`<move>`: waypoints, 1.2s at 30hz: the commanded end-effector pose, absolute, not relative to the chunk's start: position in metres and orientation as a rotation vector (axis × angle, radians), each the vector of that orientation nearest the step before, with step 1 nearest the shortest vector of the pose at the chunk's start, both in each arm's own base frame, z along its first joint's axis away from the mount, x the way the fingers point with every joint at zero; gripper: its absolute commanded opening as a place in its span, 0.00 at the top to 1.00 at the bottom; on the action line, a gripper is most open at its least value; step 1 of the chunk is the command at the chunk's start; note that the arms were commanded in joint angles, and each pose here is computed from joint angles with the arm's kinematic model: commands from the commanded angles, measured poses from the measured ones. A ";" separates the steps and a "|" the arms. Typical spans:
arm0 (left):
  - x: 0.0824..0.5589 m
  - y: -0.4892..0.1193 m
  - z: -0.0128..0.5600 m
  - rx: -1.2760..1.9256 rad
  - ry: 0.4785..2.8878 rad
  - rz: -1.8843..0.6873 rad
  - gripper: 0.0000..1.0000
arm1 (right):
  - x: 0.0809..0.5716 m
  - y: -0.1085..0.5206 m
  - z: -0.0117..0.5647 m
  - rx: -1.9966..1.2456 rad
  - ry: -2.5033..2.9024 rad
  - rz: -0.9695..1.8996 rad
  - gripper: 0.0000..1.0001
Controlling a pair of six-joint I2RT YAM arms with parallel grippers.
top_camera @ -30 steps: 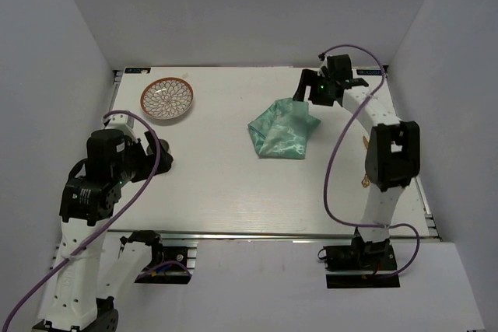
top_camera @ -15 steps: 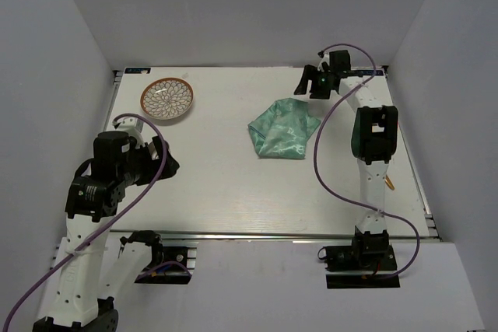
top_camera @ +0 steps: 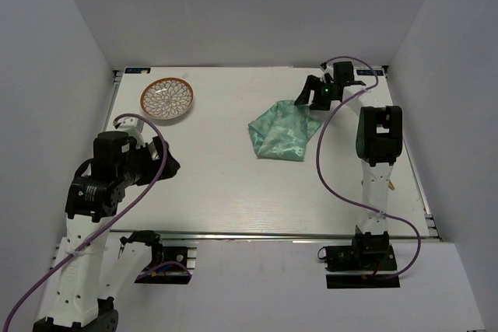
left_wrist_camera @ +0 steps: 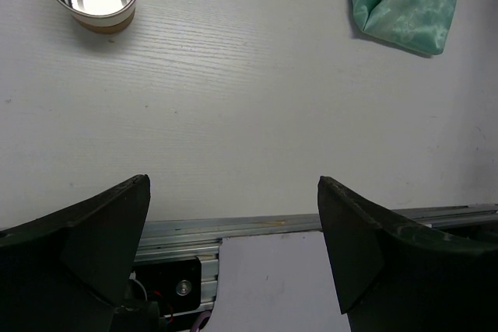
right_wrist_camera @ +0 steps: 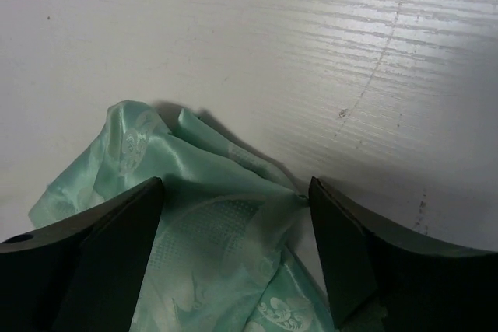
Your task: Set the dinner table for one person
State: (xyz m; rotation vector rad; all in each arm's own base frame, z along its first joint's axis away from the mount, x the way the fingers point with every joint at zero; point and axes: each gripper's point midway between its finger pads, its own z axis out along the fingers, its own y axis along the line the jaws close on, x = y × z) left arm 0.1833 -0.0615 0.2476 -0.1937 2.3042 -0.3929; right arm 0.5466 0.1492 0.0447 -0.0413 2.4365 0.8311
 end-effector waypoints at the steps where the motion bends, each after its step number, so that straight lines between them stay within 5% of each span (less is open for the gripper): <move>1: 0.181 -0.063 0.252 -0.168 2.294 -0.402 0.02 | 0.537 0.152 0.047 -0.035 2.437 0.903 0.24; 4: 0.181 -0.063 0.251 -0.172 2.300 -0.400 0.02 | 0.536 0.156 0.053 -0.037 2.414 0.934 0.59; 5: 0.181 -0.063 0.252 -0.172 2.298 -0.401 0.02 | 0.534 0.159 0.054 -0.043 2.411 0.948 0.84; 7: 0.182 -0.063 0.250 -0.170 2.301 -0.399 0.02 | 0.536 0.161 0.070 -0.045 2.374 0.965 1.00; 15: 0.188 -0.067 0.253 -0.166 2.294 -0.420 0.02 | 0.528 0.185 0.189 -0.172 2.103 1.052 1.00; 21: 0.197 -0.074 0.260 -0.163 2.271 -0.467 0.02 | 0.476 0.228 0.250 -0.312 2.006 1.130 1.00; 32: 0.213 -0.082 0.253 -0.219 2.239 -0.525 0.02 | 0.313 0.253 0.227 -0.363 2.022 1.201 1.00; 36: 0.219 -0.086 0.245 -0.217 2.244 -0.547 0.02 | 0.278 0.235 0.195 -0.317 2.079 1.149 0.90</move>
